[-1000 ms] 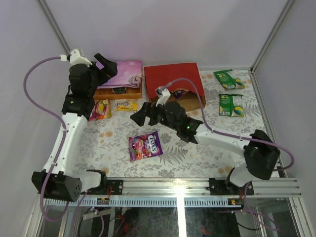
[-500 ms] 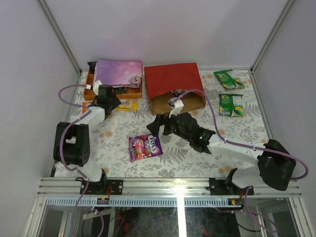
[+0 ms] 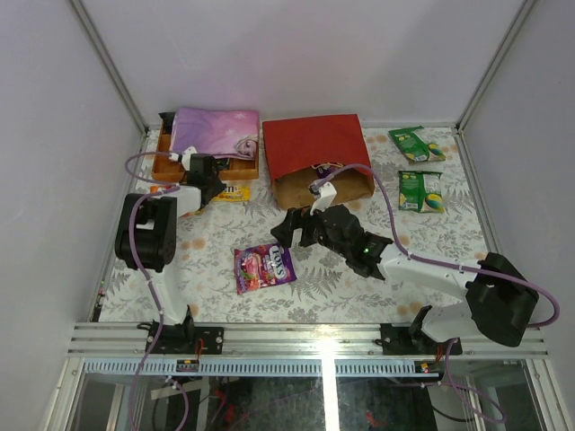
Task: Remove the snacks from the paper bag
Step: Adjust the snack at the center of the board.
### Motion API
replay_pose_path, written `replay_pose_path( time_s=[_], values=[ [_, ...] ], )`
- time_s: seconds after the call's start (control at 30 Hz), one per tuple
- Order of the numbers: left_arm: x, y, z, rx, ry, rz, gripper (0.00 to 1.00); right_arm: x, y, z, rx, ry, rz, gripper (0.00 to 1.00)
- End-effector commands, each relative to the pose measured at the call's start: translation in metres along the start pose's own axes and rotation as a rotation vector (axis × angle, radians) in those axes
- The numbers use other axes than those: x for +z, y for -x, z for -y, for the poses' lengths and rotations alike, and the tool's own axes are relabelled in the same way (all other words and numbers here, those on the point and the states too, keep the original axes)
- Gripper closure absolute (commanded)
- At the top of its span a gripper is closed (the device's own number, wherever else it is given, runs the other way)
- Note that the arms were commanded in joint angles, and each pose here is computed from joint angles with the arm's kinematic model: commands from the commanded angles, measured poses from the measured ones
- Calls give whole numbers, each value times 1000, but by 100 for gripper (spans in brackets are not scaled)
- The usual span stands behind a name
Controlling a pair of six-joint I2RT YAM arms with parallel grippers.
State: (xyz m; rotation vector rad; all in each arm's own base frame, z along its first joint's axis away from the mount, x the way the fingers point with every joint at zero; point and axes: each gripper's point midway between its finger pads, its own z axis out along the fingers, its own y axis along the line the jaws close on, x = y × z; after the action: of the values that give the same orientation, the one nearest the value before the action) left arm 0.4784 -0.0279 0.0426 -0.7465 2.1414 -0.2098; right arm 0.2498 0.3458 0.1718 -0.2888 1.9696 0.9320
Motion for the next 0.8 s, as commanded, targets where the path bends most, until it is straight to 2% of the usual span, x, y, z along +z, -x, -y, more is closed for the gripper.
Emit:
replay_pose_path(
  time_s=[0.0, 0.37, 0.53, 0.6, 0.77],
  values=[
    [16, -1, -4, 3, 8, 8, 90, 1, 5, -4, 4, 28, 11, 1],
    [15, -8, -23, 33, 120, -56, 93, 4, 5, -1, 13, 10, -5, 0],
    [1, 6, -11, 27, 85, -30, 94, 4, 5, -1, 15, 10, -9, 0],
    [-13, 21, 3, 38, 50, 9, 86, 4, 6, -1, 14, 13, -8, 0],
    [-35, 37, 40, 170, -2, 55, 46, 6, 7, -3, 18, 23, -13, 0]
  ],
)
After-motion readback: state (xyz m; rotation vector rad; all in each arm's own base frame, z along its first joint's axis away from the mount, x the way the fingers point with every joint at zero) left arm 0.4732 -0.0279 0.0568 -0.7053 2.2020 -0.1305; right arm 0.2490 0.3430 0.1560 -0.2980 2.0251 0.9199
